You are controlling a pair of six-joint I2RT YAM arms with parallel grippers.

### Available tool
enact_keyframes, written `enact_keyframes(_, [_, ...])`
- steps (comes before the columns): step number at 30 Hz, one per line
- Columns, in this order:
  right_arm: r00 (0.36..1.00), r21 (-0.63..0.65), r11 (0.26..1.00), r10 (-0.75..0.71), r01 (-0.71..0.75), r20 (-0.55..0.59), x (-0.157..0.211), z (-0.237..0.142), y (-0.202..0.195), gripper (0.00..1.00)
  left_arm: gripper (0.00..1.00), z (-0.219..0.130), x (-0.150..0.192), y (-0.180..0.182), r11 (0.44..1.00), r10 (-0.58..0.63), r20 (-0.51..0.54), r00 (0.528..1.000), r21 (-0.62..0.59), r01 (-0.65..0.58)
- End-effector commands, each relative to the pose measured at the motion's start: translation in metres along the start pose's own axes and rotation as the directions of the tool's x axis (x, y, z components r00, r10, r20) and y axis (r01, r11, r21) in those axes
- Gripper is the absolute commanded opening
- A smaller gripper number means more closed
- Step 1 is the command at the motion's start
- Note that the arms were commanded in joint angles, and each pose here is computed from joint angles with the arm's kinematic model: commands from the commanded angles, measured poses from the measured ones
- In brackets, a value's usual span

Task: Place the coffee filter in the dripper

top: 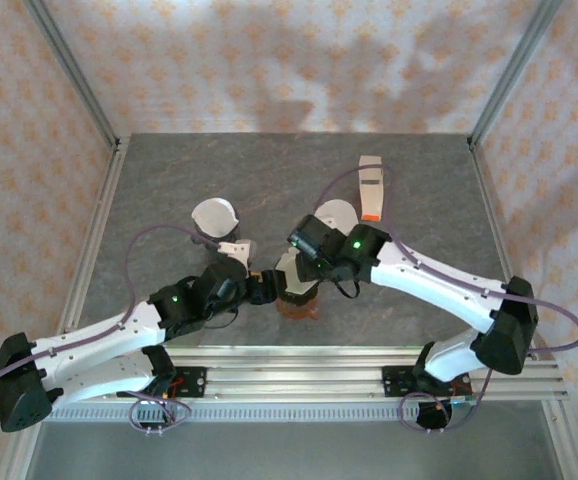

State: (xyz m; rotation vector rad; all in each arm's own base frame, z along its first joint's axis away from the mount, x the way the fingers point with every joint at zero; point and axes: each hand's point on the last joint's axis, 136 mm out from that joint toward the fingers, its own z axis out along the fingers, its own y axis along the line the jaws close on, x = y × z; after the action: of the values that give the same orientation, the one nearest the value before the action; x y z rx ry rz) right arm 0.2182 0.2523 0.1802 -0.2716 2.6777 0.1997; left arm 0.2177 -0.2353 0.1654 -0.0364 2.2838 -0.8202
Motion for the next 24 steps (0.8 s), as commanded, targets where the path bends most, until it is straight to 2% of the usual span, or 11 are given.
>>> enact_keyframes(1, [1.0, -0.022, 1.0, -0.011, 0.011, -0.022, -0.005, 0.004, 0.008, 0.62, 0.76, 0.003, -0.002, 0.001, 1.0, -0.013, 0.01, 1.0, 0.001, 0.013])
enact_keyframes(24, [0.994, 0.038, 0.998, -0.039, 0.044, -0.104, 0.002, 0.036, 0.002, 0.63, 0.76, 0.005, 0.0, 0.002, 1.0, -0.02, 0.007, 1.0, 0.001, 0.02])
